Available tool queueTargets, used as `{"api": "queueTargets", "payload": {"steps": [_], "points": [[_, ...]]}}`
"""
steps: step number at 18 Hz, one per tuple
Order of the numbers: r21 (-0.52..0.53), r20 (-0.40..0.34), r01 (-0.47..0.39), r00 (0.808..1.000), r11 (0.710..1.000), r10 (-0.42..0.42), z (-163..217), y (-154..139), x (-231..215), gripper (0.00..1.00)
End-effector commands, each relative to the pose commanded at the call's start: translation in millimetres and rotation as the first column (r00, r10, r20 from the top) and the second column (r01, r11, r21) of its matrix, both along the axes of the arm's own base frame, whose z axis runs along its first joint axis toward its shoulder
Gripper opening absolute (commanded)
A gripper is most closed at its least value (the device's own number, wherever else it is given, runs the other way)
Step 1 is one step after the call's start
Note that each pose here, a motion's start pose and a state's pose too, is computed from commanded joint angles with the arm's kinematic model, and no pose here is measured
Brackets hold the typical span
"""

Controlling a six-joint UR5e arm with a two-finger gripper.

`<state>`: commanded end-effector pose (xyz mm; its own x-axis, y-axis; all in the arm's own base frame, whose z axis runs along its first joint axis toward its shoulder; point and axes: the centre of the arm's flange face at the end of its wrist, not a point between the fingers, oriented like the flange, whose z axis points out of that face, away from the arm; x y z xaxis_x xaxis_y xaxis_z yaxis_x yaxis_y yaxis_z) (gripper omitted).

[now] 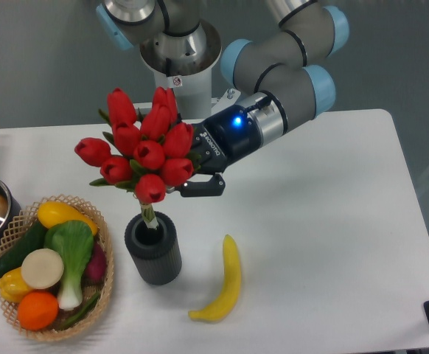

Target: Insert the flowers into the vase

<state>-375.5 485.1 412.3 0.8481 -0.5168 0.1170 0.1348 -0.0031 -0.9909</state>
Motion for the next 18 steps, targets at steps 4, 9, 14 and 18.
{"api": "queueTargets", "payload": {"steps": [4,9,14,18], "points": [[0.002,-0.006,-0.003,1.000,1.000,0.003,-16.3,4.0,-6.9,0.32],[-0.007,0.008,-0.001,1.000,1.000,0.001,-32.3,1.9,0.2,0.32],[-0.011,0.020,-0.004,1.000,1.000,0.004,-30.8,-2.8,3.1,0.32],[0.003,0.068,0.001,0.998,1.000,-0.001,15.5,-13.4,7.3,0.24]]}}
